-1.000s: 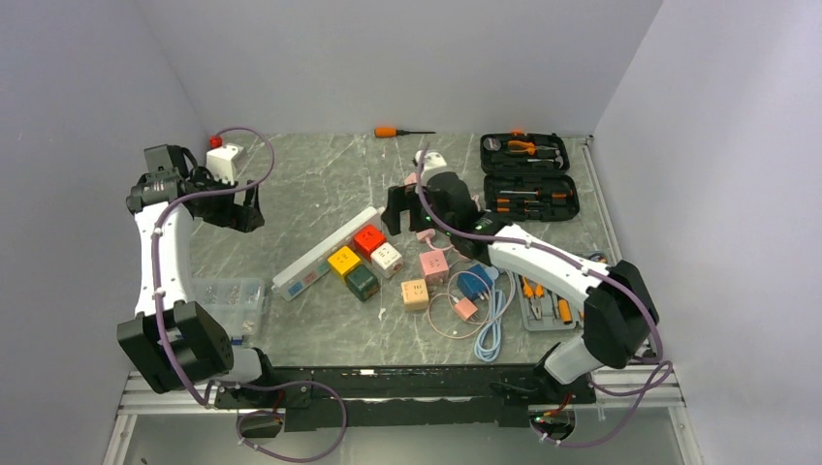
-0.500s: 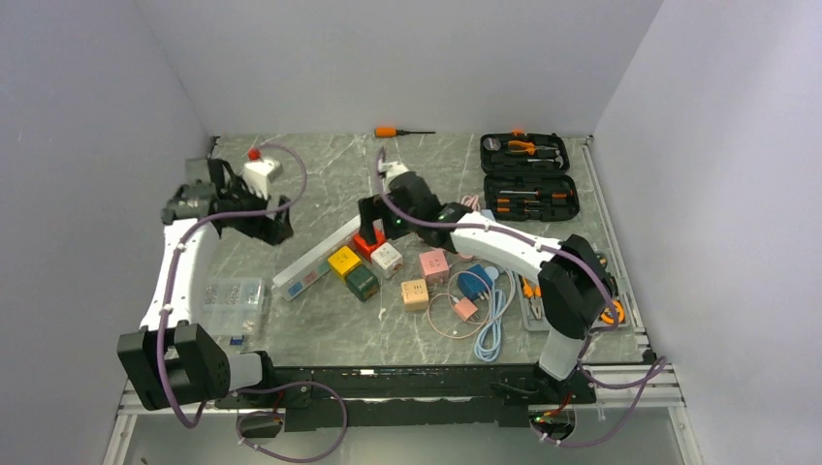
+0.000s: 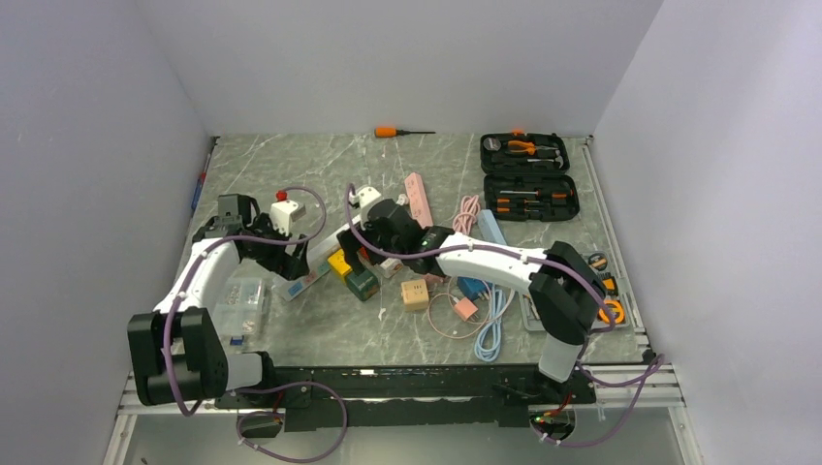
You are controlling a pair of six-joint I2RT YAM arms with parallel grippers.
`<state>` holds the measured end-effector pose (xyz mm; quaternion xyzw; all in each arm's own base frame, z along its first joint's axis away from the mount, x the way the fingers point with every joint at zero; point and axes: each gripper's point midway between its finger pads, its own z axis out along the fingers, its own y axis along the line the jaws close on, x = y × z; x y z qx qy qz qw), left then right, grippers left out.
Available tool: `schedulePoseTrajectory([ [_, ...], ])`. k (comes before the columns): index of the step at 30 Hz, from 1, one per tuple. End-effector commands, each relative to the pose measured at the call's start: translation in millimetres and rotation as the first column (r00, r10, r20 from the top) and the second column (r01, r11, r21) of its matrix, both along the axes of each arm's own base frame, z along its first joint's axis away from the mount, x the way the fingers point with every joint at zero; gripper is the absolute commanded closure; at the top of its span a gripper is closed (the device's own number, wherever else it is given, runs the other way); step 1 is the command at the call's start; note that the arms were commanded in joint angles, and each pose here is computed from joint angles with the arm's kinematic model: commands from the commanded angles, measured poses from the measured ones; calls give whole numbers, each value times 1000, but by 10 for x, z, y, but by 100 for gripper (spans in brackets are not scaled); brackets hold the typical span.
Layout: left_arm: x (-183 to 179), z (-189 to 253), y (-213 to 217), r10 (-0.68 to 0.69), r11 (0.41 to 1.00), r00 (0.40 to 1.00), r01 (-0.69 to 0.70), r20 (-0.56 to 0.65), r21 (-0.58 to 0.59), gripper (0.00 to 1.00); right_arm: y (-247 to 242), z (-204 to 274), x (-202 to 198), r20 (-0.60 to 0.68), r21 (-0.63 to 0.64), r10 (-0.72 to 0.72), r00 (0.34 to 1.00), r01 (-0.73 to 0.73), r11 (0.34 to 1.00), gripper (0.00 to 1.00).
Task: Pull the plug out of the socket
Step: Remove the plug from the socket.
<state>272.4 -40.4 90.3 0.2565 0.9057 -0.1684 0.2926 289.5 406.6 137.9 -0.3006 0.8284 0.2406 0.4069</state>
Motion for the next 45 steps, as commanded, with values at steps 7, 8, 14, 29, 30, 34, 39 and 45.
schedulePoseTrajectory([
  [7,22,-200,-63,-41,999,999,41,-15,-9,36,274,-184,-180,6,52,83,997,-83,995,3],
  [8,18,-200,-68,-42,999,999,42,-13,-12,36,285,-206,-172,7,52,82,997,-82,995,4],
  [14,-49,-191,-131,-48,998,999,48,1,-35,34,373,-329,-111,16,43,84,996,-85,995,7],
  [29,-167,-167,-69,-53,998,999,53,5,18,50,522,-711,22,49,-43,46,998,-44,998,12],
  [30,-176,-147,-70,-55,998,998,55,12,19,52,532,-742,32,50,-47,46,998,-43,998,14],
  [34,-219,-77,-89,-79,997,997,79,22,18,55,580,-865,46,46,-60,57,997,-54,997,21],
  [39,-243,-80,-94,-98,995,995,98,15,19,52,631,-934,24,31,-55,79,996,-77,995,36],
  [45,-209,-131,-83,-101,995,995,100,11,24,26,653,-1009,-52,-3,-61,114,993,-114,992,51],
])
